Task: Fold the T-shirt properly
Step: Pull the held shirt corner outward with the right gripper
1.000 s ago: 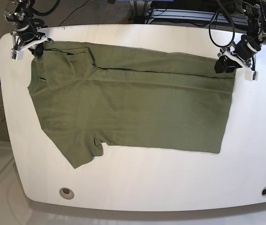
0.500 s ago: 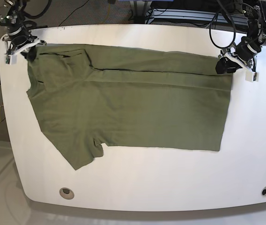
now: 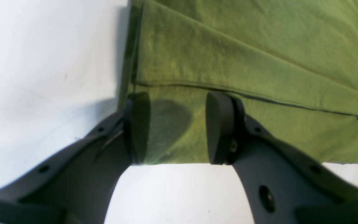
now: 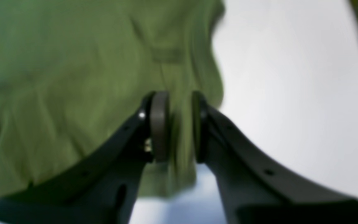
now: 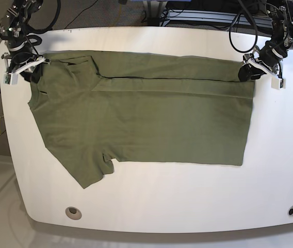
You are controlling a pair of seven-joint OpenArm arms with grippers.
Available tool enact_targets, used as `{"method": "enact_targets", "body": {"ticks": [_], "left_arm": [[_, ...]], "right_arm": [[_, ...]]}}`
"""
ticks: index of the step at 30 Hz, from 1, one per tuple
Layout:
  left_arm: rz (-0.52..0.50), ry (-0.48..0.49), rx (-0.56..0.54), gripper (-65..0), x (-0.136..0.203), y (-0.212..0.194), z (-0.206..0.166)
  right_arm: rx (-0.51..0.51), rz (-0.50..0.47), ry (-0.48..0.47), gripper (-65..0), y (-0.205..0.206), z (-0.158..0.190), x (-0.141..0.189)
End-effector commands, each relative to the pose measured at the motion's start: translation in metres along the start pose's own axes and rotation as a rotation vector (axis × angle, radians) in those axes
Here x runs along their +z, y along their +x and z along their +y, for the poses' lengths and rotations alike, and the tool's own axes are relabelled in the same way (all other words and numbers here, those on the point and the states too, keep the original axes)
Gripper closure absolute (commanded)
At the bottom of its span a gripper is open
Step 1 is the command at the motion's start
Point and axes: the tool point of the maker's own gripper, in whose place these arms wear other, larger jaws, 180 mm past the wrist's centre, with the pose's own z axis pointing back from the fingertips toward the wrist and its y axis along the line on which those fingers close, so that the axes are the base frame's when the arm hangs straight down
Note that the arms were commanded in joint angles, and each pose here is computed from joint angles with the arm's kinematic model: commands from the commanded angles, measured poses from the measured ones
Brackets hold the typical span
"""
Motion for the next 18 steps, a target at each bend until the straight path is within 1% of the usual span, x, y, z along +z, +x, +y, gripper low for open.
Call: {"method": "enact_targets", "body": {"ticks": [1, 3, 7, 13, 15, 18], "left_arm": [[-0.020, 0.002, -0.012, -27.7, 0.004, 0.008, 0.000], [-0.028, 0.006, -0.024, -27.1, 0.005, 0.010, -0.001], [-0.032, -0.002, -0.037, -27.1, 0.007, 0.012, -0.005], [-0.053, -0.021, -0.068, -27.0, 0.012, 0.017, -0.015], [-0.067, -0.038, -0.092, -27.3, 0.014, 0.021, -0.021], [-0.065, -0.038, -0.094, -27.2, 0.015, 0.020, -0.022]], "right_arm": [[0.038, -0.052, -0.019, -17.3, 0.019, -0.002, 0.001], [0.038, -0.061, -0.048, -20.2, 0.023, -0.005, -0.004], [0.029, -0.064, -0.050, -20.6, 0.024, -0.006, -0.007], [-0.004, -0.059, -0.038, -19.6, 0.022, -0.010, -0.012], [-0.039, -0.075, -0.025, -18.1, 0.026, -0.013, -0.014], [-0.052, -0.097, 0.006, -17.2, 0.032, -0.010, -0.015]]}}
